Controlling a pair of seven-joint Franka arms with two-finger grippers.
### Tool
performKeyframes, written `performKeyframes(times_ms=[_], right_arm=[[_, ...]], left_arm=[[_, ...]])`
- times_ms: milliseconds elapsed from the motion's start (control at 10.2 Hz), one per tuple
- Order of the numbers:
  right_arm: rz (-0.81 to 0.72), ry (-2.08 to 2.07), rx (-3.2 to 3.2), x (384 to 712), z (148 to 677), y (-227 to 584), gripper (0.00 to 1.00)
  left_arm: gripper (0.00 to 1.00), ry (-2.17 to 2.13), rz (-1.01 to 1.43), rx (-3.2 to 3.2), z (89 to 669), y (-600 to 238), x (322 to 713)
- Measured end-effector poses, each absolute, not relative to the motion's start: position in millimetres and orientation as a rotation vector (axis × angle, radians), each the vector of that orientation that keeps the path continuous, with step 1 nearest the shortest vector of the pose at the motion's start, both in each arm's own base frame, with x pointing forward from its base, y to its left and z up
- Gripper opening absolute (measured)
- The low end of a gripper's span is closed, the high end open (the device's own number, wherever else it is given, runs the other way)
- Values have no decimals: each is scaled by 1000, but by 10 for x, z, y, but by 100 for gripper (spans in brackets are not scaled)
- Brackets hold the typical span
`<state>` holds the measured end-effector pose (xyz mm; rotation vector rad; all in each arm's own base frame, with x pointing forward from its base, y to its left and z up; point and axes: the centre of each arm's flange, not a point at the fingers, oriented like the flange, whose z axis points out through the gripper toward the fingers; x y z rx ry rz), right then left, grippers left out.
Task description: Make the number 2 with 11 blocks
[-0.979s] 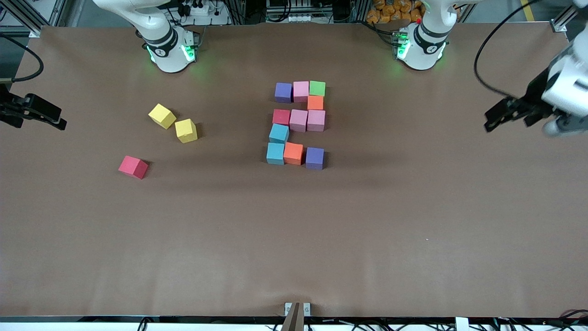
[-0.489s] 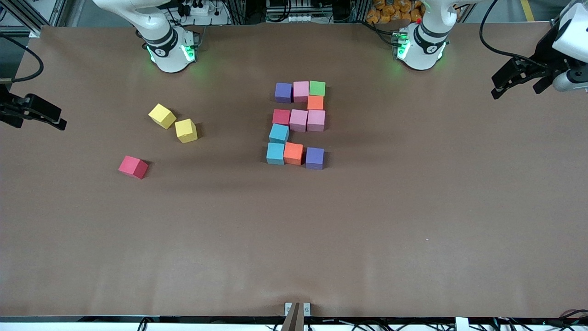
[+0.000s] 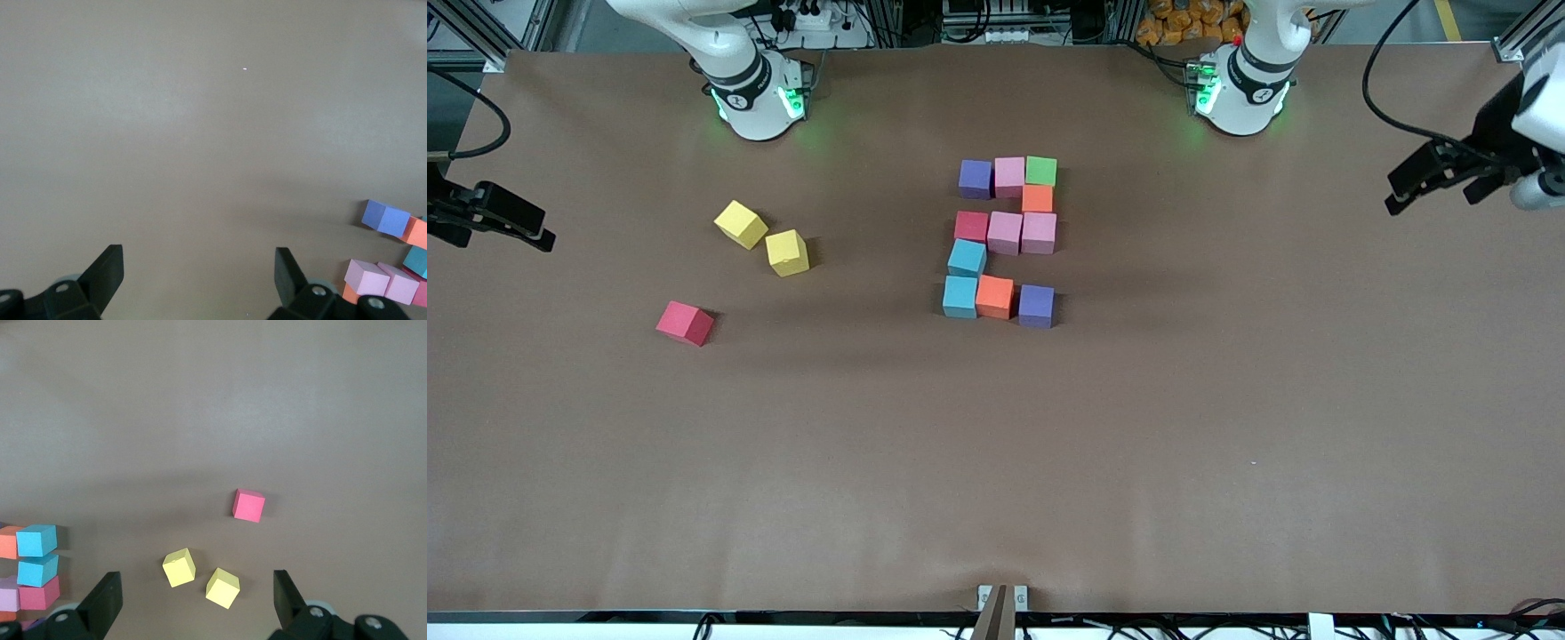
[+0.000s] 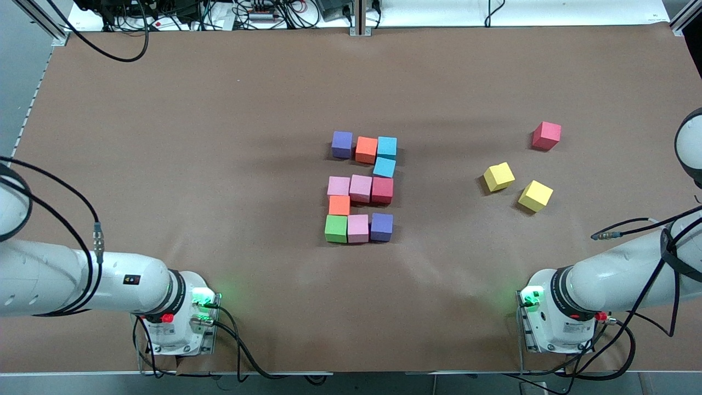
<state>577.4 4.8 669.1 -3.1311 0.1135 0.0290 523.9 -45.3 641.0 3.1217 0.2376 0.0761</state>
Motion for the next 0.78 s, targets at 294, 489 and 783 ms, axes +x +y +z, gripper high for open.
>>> performKeyframes(times_ms=[294,489,783], right_arm=[[29,115,-3131,5774,6691,42,100],[29,116,-3131,5774,6691,41,100],[29,116,-3131,5774,6691,40,100]], left_arm=[[100,232,61,3126,6336,-481,5381],[100,215,59,3132,6338,-531,5385],[100,189,37,3138,6287,-619,5394]])
